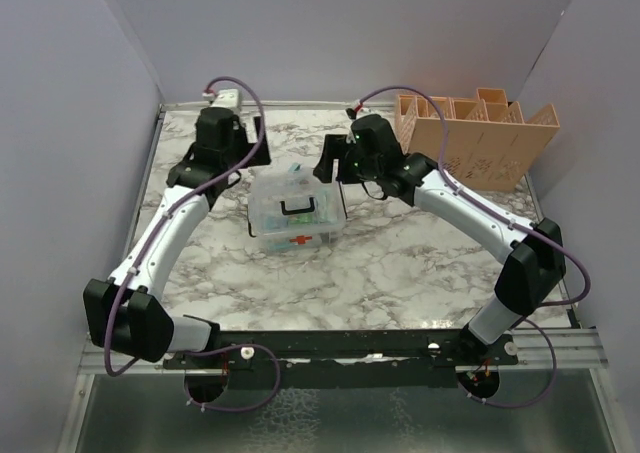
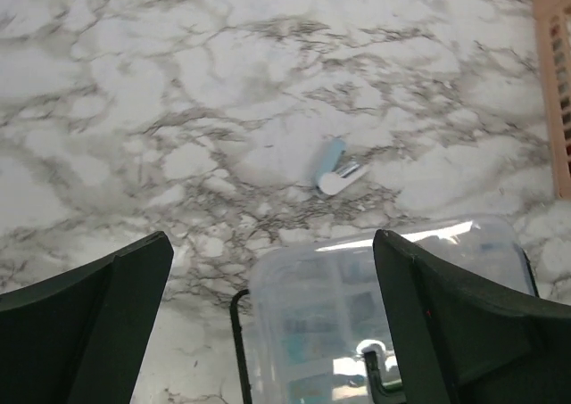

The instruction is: Organize the medicine kit

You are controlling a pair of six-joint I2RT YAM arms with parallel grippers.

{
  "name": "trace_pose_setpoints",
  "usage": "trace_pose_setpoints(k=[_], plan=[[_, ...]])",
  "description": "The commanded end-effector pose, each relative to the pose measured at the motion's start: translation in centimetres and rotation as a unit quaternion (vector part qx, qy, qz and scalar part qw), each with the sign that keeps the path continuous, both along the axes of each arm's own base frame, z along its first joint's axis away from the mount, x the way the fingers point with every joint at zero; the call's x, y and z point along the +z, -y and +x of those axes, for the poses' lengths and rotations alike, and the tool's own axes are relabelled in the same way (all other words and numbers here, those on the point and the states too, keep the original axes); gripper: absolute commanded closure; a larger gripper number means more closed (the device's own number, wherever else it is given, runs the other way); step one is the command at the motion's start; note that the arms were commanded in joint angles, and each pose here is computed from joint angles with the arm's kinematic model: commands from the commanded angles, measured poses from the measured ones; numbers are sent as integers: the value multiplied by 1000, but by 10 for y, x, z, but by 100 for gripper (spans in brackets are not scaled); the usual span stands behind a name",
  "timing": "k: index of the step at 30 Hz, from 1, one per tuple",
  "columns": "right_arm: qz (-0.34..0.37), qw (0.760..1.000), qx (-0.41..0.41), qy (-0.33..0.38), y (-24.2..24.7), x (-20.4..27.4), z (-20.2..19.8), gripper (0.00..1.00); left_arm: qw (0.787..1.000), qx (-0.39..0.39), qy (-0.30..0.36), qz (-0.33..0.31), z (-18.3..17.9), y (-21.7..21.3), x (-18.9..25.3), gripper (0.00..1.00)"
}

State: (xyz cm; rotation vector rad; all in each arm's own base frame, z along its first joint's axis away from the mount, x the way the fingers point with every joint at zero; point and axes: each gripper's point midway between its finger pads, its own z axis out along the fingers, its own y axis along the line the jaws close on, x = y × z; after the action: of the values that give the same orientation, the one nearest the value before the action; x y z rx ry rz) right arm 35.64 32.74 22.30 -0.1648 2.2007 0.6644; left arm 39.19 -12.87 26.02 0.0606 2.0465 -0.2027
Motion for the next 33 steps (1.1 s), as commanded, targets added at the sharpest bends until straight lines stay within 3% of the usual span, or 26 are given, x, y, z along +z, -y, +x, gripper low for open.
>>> trace_pose_setpoints(k=[1, 9, 16, 25, 33], plan=[[12, 997, 74, 26, -21, 30, -6, 31, 990, 70, -59, -110, -14, -45, -21, 1], [-82, 987, 130, 46, -60, 10, -10, 27, 962, 121, -126, -212, -40, -87, -70, 1], [-145, 972, 170, 70, -99, -9, -22, 22, 931, 100, -150, -319, -59, -83, -94, 1], [-248, 939, 211, 106, -124, -41, -31, 21, 862, 131, -159, -463, -61, -70, -120, 1], [-294, 924, 234, 65, -114, -84, -42, 22, 809, 158, -162, -543, -67, -62, -131, 1]])
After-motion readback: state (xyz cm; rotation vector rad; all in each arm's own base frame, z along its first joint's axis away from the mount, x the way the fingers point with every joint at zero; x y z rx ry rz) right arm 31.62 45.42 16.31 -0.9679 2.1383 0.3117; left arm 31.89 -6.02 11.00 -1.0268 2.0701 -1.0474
